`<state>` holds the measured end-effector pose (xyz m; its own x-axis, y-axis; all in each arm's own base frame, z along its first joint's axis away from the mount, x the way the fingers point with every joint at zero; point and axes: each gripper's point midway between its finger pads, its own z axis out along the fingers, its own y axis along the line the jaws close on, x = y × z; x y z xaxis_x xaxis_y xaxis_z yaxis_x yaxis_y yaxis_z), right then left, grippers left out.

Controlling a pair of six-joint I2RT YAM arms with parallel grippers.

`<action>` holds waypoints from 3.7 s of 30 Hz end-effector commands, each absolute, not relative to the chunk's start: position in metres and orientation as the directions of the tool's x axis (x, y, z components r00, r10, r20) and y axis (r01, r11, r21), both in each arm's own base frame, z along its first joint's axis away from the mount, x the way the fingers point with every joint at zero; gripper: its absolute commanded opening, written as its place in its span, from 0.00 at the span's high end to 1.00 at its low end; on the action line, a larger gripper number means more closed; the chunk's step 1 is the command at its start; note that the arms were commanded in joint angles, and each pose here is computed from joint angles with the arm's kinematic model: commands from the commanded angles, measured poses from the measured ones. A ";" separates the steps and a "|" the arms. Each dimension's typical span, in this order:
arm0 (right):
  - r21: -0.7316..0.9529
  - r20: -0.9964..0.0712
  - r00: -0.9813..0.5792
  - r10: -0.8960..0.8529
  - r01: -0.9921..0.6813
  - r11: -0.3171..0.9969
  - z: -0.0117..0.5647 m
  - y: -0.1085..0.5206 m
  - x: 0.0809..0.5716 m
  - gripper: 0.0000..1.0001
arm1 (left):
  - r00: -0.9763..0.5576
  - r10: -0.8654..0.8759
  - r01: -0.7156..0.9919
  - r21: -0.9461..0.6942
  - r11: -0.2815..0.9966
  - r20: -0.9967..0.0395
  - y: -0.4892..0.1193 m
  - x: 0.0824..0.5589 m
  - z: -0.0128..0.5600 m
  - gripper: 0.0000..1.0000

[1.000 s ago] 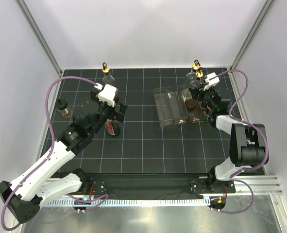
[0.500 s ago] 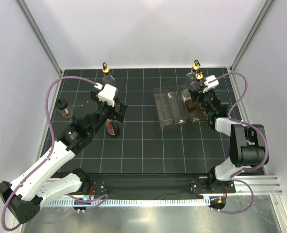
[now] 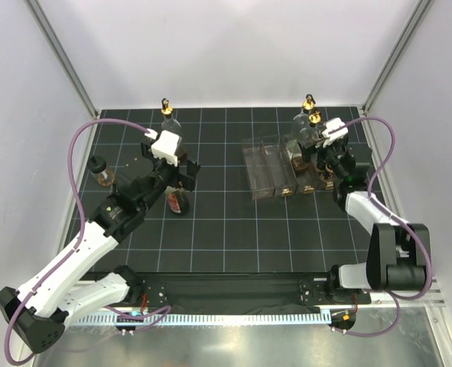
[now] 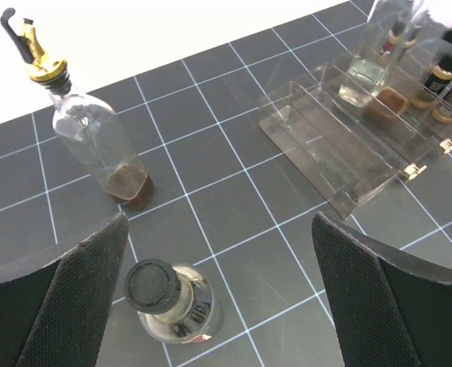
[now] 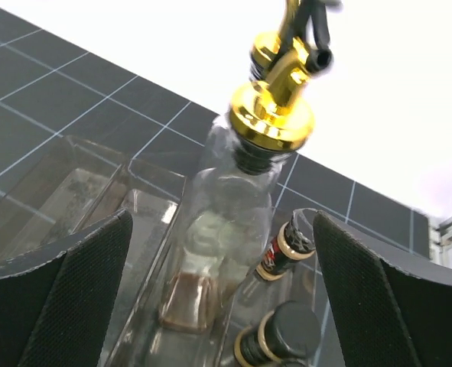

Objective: Organize the condiment bottles
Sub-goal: Place the bottle in the storage box, then pick up the bottle from the center of the board.

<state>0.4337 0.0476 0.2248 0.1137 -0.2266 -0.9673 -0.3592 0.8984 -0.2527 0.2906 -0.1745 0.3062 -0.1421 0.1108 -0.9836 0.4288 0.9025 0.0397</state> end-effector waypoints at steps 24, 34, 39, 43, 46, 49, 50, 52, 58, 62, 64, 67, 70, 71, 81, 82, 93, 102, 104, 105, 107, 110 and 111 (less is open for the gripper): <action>-0.031 -0.948 -0.189 -0.256 -0.746 0.665 0.244 0.107 0.274 0.00 | -0.201 -0.122 0.275 -0.175 0.945 -0.972 -0.143 0.344 0.342 0.00; 0.057 -0.945 -0.245 -0.214 -0.772 0.633 0.235 0.116 0.265 0.00 | -0.262 -0.219 0.181 -0.271 0.945 -0.940 -0.114 0.373 0.328 0.00; 0.029 -0.950 -0.218 -0.226 -0.778 0.628 0.233 0.116 0.260 0.00 | -0.299 -0.297 0.135 -0.349 0.927 -0.907 -0.101 0.387 0.320 0.00; 0.027 -0.947 -0.218 -0.236 -0.787 0.617 0.229 0.117 0.258 0.00 | -0.330 -0.349 0.095 -0.398 0.912 -0.877 -0.095 0.399 0.310 0.00; 0.032 -0.946 -0.222 -0.238 -0.791 0.611 0.227 0.117 0.257 0.00 | -0.349 -0.366 0.070 -0.414 0.908 -0.863 -0.092 0.408 0.301 0.00; 0.025 -0.946 -0.215 -0.242 -0.792 0.610 0.227 0.117 0.257 0.00 | -0.371 -0.373 0.041 -0.416 0.908 -0.850 -0.087 0.415 0.290 0.00; 0.025 -0.946 -0.216 -0.243 -0.793 0.609 0.227 0.117 0.257 0.00 | -0.372 -0.373 0.037 -0.415 0.909 -0.850 -0.086 0.417 0.288 0.00; 0.021 -0.946 -0.214 -0.245 -0.792 0.611 0.227 0.117 0.256 0.00 | -0.391 -0.373 0.012 -0.410 0.912 -0.841 -0.081 0.422 0.278 0.00; 0.016 -0.945 -0.211 -0.251 -0.794 0.608 0.226 0.116 0.256 0.00 | -0.429 -0.354 -0.030 -0.379 0.925 -0.831 -0.075 0.434 0.256 0.00; 0.018 -0.944 -0.214 -0.252 -0.793 0.609 0.225 0.116 0.257 0.00 | -0.446 -0.345 -0.044 -0.364 0.930 -0.826 -0.073 0.441 0.246 0.00; 0.018 -0.944 -0.214 -0.252 -0.793 0.609 0.225 0.116 0.257 0.00 | -0.458 -0.342 -0.050 -0.360 0.932 -0.820 -0.074 0.447 0.240 0.00; 0.024 -0.944 -0.217 -0.249 -0.797 0.604 0.224 0.117 0.256 0.00 | -0.468 -0.341 -0.056 -0.357 0.932 -0.816 -0.074 0.454 0.237 0.00; 0.031 -0.944 -0.221 -0.245 -0.800 0.599 0.224 0.118 0.256 0.00 | -0.492 -0.334 -0.049 -0.358 0.933 -0.804 -0.079 0.464 0.228 0.00; 0.030 -0.944 -0.220 -0.246 -0.799 0.600 0.224 0.118 0.256 0.00 | -0.498 -0.332 -0.048 -0.357 0.933 -0.801 -0.080 0.466 0.226 0.00; 0.040 -0.942 -0.228 -0.245 -0.803 0.594 0.222 0.119 0.256 0.00 | -0.464 -0.243 0.015 -0.282 0.959 -0.852 -0.079 0.487 0.235 0.03; 0.039 -0.943 -0.227 -0.245 -0.804 0.594 0.222 0.119 0.256 0.00 | -0.459 -0.218 0.028 -0.259 0.965 -0.861 -0.078 0.490 0.234 0.04; 0.047 -0.939 -0.238 -0.249 -0.803 0.594 0.219 0.118 0.257 0.00 | -0.354 -0.166 0.184 -0.242 0.953 -0.921 -0.098 0.522 0.252 0.13; 0.056 -0.936 -0.248 -0.250 -0.806 0.589 0.216 0.119 0.258 0.00 | -0.281 -0.140 0.209 -0.203 0.957 -0.950 -0.098 0.540 0.265 0.18; 0.062 -0.934 -0.255 -0.251 -0.806 0.588 0.214 0.119 0.258 0.00 | -0.270 -0.142 0.214 -0.204 0.955 -0.952 -0.100 0.543 0.269 0.21; 0.060 -0.934 -0.253 -0.251 -0.806 0.588 0.215 0.119 0.258 0.00 | -0.274 -0.143 0.213 -0.205 0.955 -0.951 -0.100 0.545 0.267 0.22; 0.064 -0.933 -0.257 -0.252 -0.806 0.588 0.214 0.119 0.258 0.00 | -0.267 -0.140 0.220 -0.201 0.955 -0.953 -0.101 0.548 0.269 0.27; 0.060 -0.934 -0.253 -0.252 -0.808 0.587 0.215 0.119 0.258 0.00 | -0.256 -0.135 0.235 -0.197 0.952 -0.957 -0.103 0.549 0.272 0.41; 0.063 -0.933 -0.257 -0.252 -0.807 0.588 0.214 0.119 0.258 0.00 | -0.254 -0.131 0.241 -0.194 0.951 -0.958 -0.103 0.549 0.272 0.45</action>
